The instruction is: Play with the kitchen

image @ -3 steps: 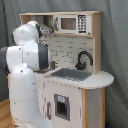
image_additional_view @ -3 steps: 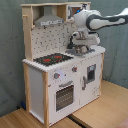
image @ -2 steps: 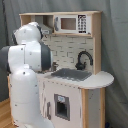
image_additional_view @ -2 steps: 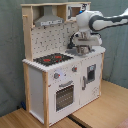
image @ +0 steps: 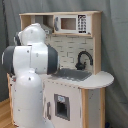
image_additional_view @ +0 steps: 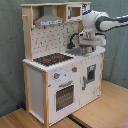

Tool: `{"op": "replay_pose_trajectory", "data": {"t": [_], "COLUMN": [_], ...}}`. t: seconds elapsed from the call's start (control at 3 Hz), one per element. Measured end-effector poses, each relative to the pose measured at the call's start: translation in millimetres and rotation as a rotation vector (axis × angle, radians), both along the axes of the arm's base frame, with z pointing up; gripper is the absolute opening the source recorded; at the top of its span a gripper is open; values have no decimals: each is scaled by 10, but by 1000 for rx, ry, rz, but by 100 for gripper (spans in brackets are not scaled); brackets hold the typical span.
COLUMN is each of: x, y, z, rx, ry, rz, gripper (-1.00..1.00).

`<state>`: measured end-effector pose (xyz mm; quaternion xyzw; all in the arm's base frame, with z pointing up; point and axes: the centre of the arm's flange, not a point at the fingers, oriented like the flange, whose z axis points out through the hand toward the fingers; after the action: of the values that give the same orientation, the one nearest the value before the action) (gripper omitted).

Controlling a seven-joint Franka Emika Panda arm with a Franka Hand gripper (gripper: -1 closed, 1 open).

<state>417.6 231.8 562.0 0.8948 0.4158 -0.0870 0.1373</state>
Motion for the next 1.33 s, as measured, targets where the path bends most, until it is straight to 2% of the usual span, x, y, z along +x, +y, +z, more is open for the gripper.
{"op": "replay_pose_trajectory", "data": {"t": [0.33, 0.67, 1.33], "x": [-44, 127, 605], "y": [-215, -413, -480], "z": [107, 260, 45], "rx": [15, 42, 59], "ry": [-52, -149, -236], "rz": [-7, -15, -12], "gripper": [-100, -100, -100]}}
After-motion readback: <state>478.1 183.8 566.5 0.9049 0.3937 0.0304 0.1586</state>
